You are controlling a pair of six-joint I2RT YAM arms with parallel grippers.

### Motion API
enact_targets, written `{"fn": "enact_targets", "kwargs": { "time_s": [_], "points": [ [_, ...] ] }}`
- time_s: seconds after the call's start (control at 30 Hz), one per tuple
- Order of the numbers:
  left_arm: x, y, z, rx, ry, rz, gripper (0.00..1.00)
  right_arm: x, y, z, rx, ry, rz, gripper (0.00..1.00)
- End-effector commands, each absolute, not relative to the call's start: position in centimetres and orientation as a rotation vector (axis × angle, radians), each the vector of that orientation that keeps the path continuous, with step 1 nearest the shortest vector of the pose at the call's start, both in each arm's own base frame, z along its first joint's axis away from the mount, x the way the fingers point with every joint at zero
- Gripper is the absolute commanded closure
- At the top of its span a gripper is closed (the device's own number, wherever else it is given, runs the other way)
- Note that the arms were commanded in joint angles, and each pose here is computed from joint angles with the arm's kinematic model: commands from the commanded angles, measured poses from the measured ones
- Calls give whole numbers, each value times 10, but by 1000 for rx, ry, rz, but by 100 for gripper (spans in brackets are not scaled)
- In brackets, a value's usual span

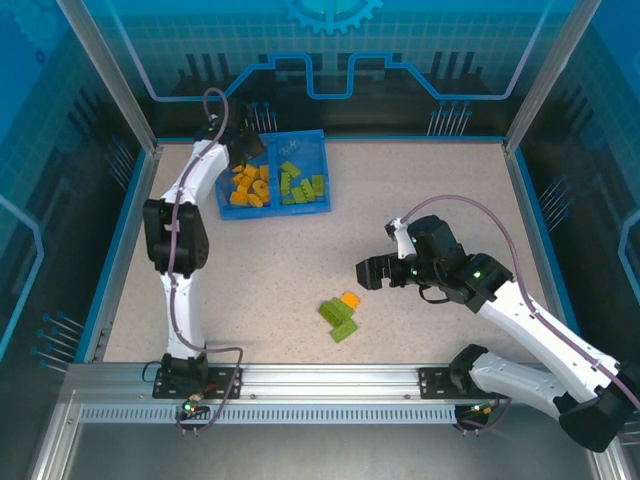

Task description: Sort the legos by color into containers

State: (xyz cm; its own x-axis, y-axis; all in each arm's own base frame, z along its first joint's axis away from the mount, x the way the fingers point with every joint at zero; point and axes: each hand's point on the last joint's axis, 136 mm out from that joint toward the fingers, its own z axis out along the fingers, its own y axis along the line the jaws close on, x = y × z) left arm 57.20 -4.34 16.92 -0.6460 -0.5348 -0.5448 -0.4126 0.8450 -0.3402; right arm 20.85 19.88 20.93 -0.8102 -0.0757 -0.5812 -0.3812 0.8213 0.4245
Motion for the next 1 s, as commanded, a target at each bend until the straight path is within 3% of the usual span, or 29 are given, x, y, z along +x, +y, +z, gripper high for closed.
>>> {"fn": "enact_targets", "kwargs": {
  "time_s": [0.0, 0.1, 0.2, 0.47, 0.7, 0.8, 0.97],
  "points": [
    [523, -100, 258, -517, 2254, -413, 46, 212, 195, 208, -293, 2445, 691, 0],
    [461, -155, 278, -362, 2225, -458, 46, 217, 187, 205, -230, 2432, 649, 0],
    [403, -206, 265, -228, 2253, -446, 46, 222, 174, 207, -162, 2404, 590, 0],
    [297, -315, 158, 179, 2528, -348, 44, 210, 143, 205, -71, 2360, 518, 0],
    [249, -345, 76, 429, 2760, -381, 35, 188, 116, 197, 23, 2339, 501, 0],
    [242, -343, 57, 527, 2797, -254, 28, 182, 109, 197, 38, 2323, 511, 0],
    [234, -344, 36, 599, 2852, -223, 25, 178, 110, 192, 29, 2358, 503, 0]
  ]
}}
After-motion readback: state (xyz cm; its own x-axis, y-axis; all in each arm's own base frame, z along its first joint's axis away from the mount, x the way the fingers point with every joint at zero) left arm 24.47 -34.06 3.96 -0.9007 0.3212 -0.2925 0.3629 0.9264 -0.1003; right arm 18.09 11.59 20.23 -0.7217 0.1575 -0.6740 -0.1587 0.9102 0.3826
